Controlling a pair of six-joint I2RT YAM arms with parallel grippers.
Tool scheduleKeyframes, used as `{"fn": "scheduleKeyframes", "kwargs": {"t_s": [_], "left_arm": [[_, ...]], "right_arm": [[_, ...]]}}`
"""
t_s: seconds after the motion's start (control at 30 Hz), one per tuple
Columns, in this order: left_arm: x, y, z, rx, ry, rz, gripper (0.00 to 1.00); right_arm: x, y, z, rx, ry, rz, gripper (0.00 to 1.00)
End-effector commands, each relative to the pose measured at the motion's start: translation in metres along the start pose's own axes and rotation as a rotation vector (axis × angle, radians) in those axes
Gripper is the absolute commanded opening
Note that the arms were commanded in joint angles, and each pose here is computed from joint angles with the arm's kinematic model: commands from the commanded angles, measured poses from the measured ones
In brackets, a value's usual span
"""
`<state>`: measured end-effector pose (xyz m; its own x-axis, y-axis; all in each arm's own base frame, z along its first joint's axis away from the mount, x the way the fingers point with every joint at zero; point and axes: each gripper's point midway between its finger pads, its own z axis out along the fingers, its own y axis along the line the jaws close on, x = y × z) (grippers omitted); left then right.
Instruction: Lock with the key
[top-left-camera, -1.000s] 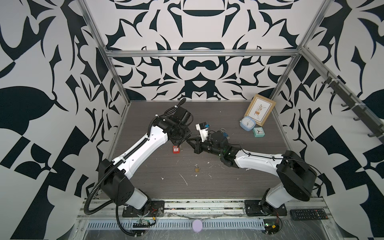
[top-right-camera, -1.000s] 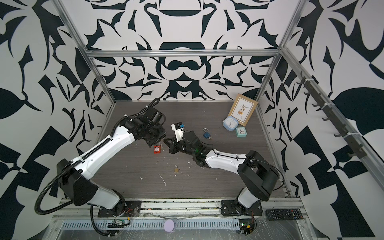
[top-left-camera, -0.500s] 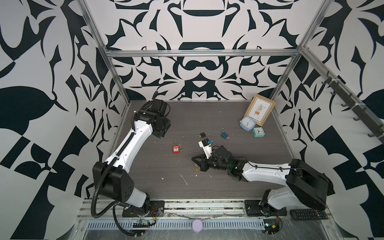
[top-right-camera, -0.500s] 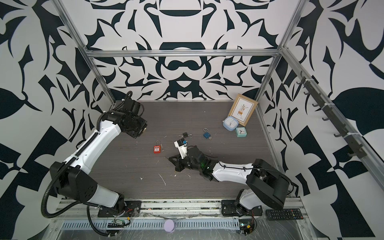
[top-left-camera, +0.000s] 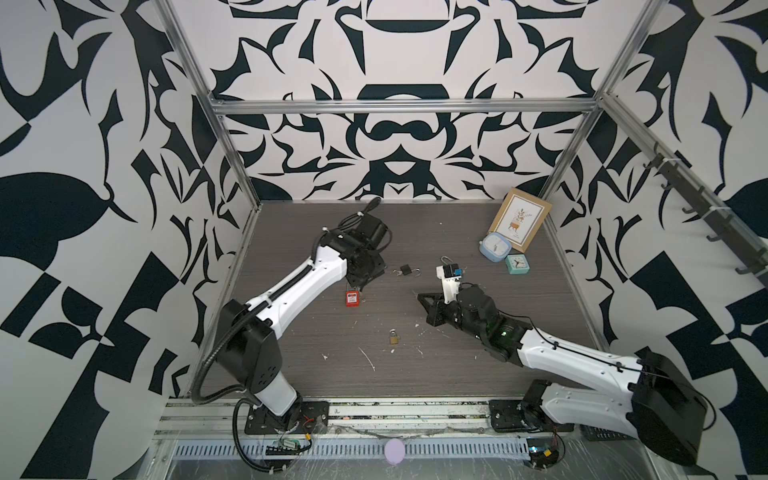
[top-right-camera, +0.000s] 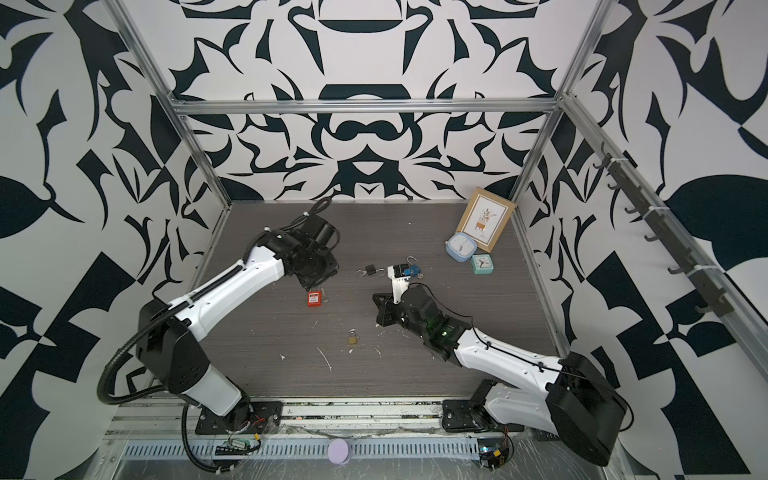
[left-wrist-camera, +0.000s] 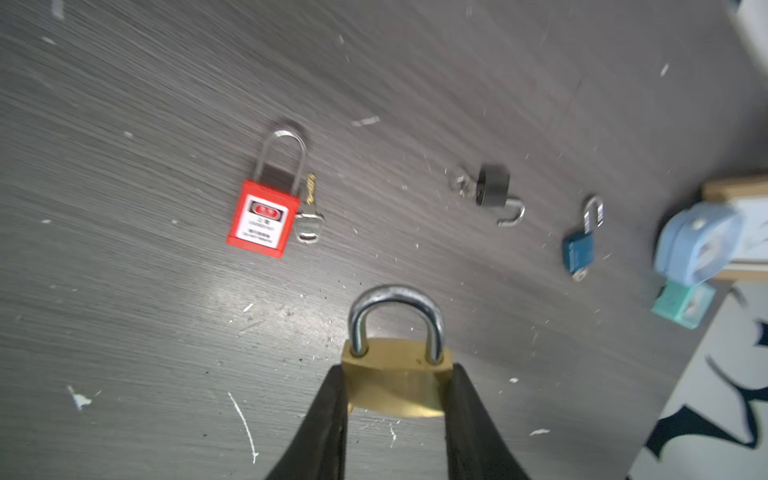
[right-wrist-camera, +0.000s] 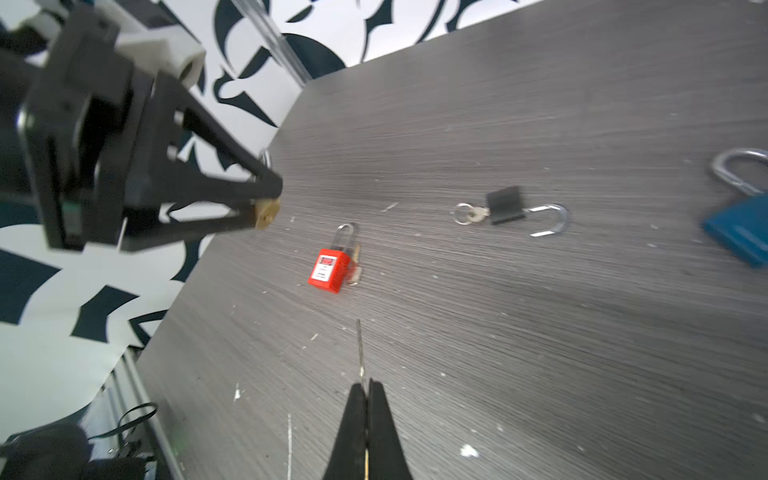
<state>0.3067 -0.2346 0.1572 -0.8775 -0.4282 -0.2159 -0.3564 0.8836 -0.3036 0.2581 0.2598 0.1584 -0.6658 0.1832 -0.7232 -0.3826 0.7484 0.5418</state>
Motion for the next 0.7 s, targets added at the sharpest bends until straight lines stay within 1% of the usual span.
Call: {"fn": "scheduleKeyframes", "kwargs": {"t_s": [0.0, 0.07, 0.17, 0.4, 0.47, 0.6, 0.67], "left_arm": [[0.032, 0.004, 0.026, -0.093, 0.067, 0.131, 0.0], [0.048, 0.002, 0.042, -0.122, 0.107, 0.17, 0.0], [0.063, -0.002, 0.063, -0.138, 0.153, 0.207, 0.0], [0.067, -0.008, 0.098, -0.154, 0.179, 0.27, 0.0], [0.07, -0.005, 0.108, -0.178, 0.199, 0.278, 0.0], [0.075, -0.004, 0.123, -0.187, 0.227, 0.291, 0.0], [0.075, -0.005, 0.126, -0.185, 0.221, 0.299, 0.0]], "right_arm": [[0.01, -0.039, -0.007, 0.134, 0.027, 0.104, 0.0], [0.014, -0.048, -0.008, 0.147, 0.029, 0.14, 0.0], [0.018, -0.053, -0.008, 0.151, 0.043, 0.152, 0.0], [0.026, -0.056, -0.005, 0.16, 0.075, 0.145, 0.0], [0.027, -0.057, -0.003, 0.163, 0.081, 0.145, 0.0], [0.028, -0.057, -0.001, 0.159, 0.084, 0.144, 0.0], [0.028, -0.058, 0.0, 0.161, 0.09, 0.145, 0.0]]}}
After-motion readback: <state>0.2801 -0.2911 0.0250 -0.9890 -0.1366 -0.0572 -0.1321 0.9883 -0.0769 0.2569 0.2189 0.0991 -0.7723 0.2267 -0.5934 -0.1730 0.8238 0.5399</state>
